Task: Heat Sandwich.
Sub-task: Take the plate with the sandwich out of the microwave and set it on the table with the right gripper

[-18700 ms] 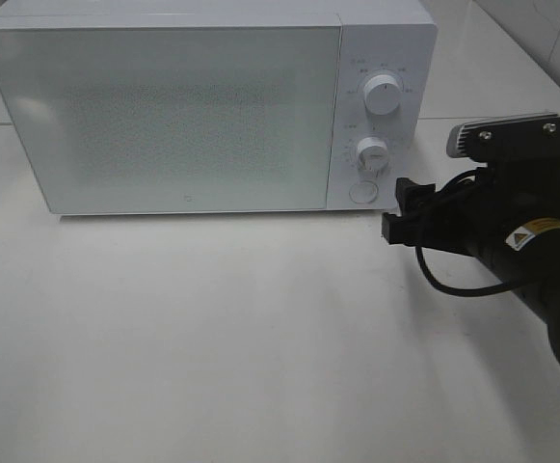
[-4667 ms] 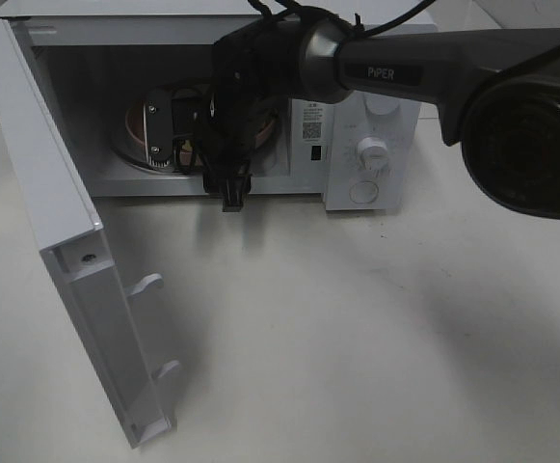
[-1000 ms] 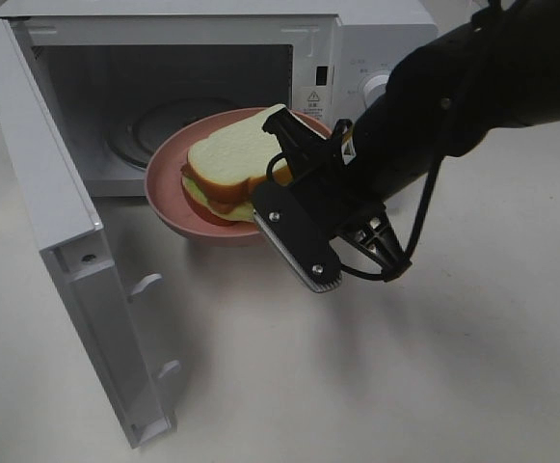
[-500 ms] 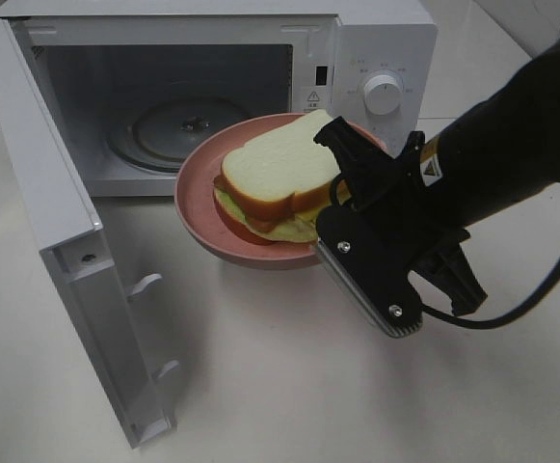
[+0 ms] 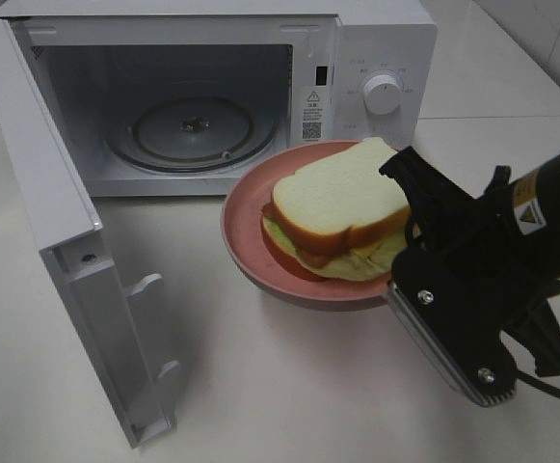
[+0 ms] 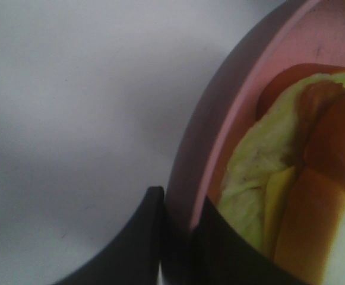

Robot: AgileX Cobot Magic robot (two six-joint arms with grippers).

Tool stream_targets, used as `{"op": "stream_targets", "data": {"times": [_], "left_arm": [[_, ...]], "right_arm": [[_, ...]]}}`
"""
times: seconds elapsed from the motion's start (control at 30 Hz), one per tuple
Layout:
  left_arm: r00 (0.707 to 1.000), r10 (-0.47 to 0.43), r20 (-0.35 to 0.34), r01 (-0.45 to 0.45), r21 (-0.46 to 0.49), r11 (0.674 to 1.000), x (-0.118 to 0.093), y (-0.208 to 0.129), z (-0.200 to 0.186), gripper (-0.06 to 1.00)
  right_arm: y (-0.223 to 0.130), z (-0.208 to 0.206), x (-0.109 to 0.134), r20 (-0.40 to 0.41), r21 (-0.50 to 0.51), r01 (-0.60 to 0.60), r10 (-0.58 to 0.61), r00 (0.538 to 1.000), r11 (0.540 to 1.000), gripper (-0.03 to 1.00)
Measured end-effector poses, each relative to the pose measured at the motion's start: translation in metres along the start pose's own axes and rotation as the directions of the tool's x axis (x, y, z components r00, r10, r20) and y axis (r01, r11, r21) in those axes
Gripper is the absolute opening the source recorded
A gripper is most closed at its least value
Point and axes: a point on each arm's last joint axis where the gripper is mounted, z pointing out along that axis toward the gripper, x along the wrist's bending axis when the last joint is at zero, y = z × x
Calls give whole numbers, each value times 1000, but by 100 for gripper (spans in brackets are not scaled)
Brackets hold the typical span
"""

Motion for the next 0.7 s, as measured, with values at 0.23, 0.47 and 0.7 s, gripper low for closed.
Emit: {"op": "stream_targets", "data": {"times": [0.23, 0.47, 0.7], "left_arm": [[1000, 0, 0, 0, 0, 1000, 0, 0, 0, 99], [1000, 0, 0, 0, 0, 1000, 0, 0, 0, 99], [1000, 0, 0, 0, 0, 1000, 0, 0, 0, 99]], "right_arm": [[-2, -15, 26, 9, 25, -68, 68, 998, 997, 10], [-6, -27, 47, -3, 61, -128, 128, 992, 990, 10], [-10, -38, 60, 12, 109, -212, 212, 977, 971, 10]]}}
